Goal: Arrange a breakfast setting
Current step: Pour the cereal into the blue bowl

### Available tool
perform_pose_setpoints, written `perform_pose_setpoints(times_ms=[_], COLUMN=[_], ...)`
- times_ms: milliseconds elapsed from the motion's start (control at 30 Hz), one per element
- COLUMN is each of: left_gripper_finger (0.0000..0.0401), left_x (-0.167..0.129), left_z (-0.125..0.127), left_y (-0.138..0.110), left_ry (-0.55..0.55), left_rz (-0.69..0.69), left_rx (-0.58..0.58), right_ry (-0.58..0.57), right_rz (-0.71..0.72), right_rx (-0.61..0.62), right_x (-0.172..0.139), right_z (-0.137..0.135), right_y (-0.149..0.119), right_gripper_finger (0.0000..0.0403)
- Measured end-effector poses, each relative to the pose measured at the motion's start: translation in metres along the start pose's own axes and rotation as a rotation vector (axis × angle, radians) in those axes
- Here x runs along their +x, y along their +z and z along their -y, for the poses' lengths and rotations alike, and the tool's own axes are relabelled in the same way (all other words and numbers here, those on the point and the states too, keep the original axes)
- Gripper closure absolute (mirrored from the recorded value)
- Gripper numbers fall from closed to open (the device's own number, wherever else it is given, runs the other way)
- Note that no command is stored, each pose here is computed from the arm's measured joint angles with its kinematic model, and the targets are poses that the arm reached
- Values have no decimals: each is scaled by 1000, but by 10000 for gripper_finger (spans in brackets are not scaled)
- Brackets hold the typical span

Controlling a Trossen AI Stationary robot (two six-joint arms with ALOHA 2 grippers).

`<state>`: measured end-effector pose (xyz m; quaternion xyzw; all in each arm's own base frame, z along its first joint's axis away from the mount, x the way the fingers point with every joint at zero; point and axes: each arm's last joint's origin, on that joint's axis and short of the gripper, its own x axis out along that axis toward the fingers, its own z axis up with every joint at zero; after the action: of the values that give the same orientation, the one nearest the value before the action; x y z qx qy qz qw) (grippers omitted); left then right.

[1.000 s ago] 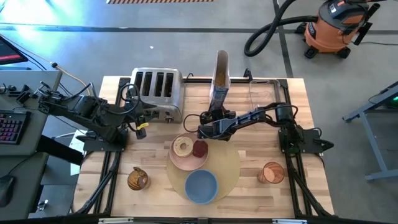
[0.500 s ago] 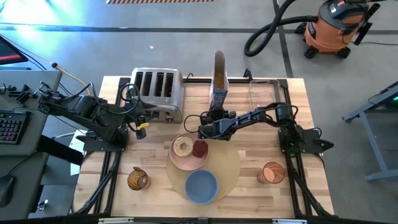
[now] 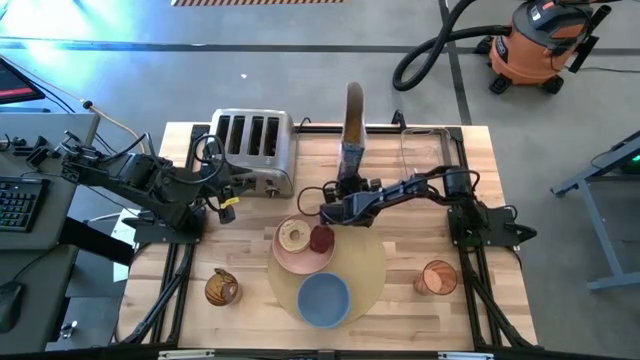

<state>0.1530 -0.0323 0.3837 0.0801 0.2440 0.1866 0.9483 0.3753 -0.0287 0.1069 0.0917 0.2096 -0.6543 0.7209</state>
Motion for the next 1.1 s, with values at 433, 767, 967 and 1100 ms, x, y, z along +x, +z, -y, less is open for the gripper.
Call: perform_pose_setpoints(times_ms=[433, 767, 967, 1100], left_gripper_finger=[252, 252, 252, 252], left_x=[0, 0, 0, 0], left_z=[0, 0, 0, 0], left_y=[0, -1, -2, -2], left_ry=[0, 1, 2, 2], left_rz=[-3, -4, -13, -14], left_rx=[3, 3, 10, 11], right_ry=[-3, -7, -10, -12], right_rz=[-6, -21, -42, -55], right_rx=[-52, -90, -189, -262], right_x=[-6, -9, -24, -37], right_z=[2, 5, 12, 21], right_y=[-4, -6, -10, -6], right_gripper_finger=[329, 332, 333, 333])
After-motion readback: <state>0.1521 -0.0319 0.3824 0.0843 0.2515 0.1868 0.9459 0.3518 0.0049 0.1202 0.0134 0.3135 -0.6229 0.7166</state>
